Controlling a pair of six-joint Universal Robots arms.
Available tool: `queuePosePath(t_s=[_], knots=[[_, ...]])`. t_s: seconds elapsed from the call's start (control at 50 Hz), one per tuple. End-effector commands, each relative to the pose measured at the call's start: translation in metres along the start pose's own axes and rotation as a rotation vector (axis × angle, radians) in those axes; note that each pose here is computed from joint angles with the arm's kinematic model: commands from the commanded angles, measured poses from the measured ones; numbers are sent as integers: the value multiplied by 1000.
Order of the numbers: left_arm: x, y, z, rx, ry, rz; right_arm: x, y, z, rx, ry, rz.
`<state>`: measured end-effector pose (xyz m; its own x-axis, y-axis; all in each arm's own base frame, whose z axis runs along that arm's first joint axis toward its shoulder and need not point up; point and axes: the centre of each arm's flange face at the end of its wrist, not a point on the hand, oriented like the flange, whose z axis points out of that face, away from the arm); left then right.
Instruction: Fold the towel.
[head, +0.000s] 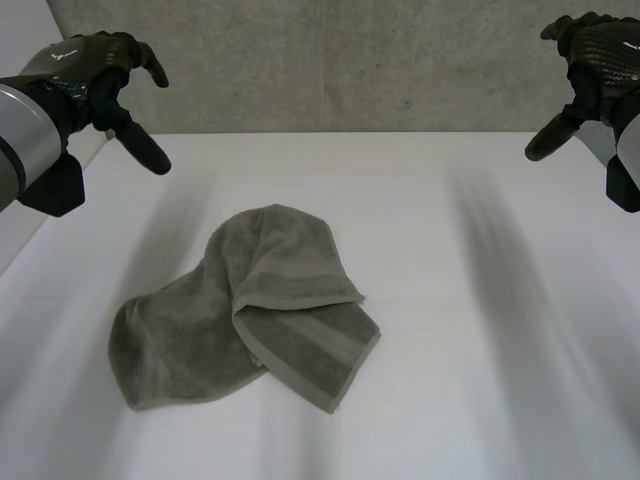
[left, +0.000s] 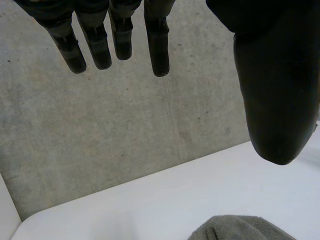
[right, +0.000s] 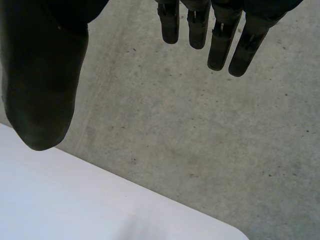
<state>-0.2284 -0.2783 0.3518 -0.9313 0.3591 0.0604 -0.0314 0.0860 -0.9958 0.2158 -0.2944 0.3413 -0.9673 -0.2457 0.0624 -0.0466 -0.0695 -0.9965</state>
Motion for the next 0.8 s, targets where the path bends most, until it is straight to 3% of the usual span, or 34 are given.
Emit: queuePosePath(t_s=[0.02,0.04,0.06,0.1,0.16,0.2,0.26,0.46,0.62,0.8], knots=[[6,13,-4,-48,55,15,-16,5,-5,-30,-139,-78],[9,18,-8,-72,94,19,-29,12,-14,-76,-243,-136],[9,18,-8,-73,94,19,-29,12,-14,-77,-244,-137],[13,37,-18,-138,179,53,-60,33,-38,-190,-487,-251],[10,48,-24,-169,205,86,-74,44,-50,-241,-595,-286],[-8,73,-33,-238,195,169,-104,58,-76,-293,-770,-315],[-25,103,-44,-335,178,255,-125,68,-91,-303,-864,-325],[-39,160,-77,-439,193,447,-177,121,-99,-274,-1016,-346],[-40,173,-79,-403,174,455,-214,156,-90,-193,-991,-391],[-39,173,-75,-368,156,393,-245,173,-83,-128,-931,-410]])
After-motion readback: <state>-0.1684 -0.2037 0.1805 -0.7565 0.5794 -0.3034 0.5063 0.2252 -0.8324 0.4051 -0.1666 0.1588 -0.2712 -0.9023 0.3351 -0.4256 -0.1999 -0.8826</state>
